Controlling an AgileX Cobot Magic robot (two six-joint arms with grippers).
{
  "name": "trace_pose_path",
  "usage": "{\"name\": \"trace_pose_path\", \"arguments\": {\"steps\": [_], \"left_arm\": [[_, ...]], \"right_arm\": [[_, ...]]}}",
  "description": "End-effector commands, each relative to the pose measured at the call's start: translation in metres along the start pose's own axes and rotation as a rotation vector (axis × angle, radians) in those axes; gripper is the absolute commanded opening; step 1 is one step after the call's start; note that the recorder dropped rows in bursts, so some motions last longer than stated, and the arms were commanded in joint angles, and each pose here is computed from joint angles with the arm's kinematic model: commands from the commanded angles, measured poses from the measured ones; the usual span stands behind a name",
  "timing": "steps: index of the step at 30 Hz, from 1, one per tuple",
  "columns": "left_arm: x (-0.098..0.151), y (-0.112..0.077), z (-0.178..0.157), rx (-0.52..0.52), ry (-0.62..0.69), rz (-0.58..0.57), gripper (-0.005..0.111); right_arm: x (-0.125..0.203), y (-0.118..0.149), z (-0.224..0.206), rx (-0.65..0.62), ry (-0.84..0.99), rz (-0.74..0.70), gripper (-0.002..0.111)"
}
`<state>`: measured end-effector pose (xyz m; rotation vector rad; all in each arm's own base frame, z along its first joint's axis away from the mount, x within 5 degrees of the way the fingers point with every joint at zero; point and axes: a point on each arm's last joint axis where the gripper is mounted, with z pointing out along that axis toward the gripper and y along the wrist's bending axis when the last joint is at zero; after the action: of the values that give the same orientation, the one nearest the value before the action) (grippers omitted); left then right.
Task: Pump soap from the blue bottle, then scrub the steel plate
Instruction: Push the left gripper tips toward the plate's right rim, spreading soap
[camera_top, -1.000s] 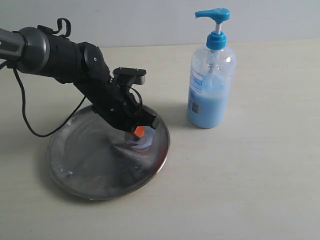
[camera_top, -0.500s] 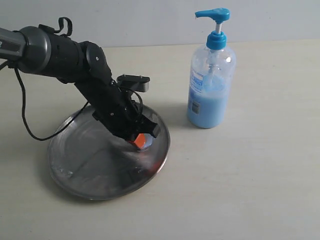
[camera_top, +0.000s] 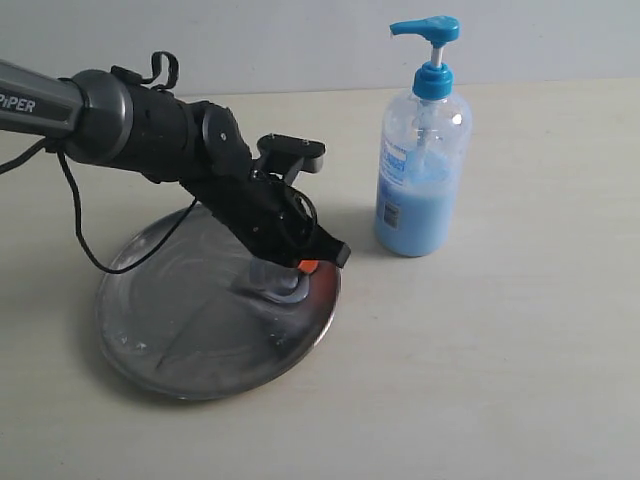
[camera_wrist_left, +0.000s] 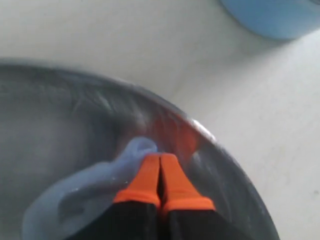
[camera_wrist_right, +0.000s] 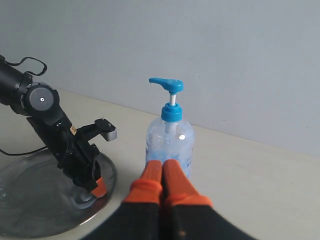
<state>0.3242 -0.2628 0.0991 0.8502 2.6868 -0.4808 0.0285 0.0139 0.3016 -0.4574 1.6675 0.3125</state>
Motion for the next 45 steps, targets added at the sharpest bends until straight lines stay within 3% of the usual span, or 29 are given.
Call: {"name": "trace_pose_path", "arguments": {"steps": [1,12,21,36,45], "left_arm": [[0.009,0.012,0.029,-0.005,0.088,-0.040,0.000],[-0.004,0.030,0.026,0.030,0.217,-0.077,0.000],[-0.004,0.042,0.013,-0.082,0.328,-0.039,0.000],[-0.010,0.034,-0.016,-0.081,0.346,-0.015,0.000],[-0.016,0.020,-0.015,0.066,0.275,-0.078,0.000]], "right_arm": [[-0.001,0.000,0.000,0.005,-0.012,-0.002,0.000],[-0.001,0.000,0.000,0.006,-0.012,-0.004,0.000],[-0.001,0.000,0.000,0.007,-0.012,-0.006,0.000],[0.000,0.000,0.000,0.008,-0.010,-0.006,0.000],[0.000,0.000,0.000,0.007,-0.008,-0.006,0.000]]}}
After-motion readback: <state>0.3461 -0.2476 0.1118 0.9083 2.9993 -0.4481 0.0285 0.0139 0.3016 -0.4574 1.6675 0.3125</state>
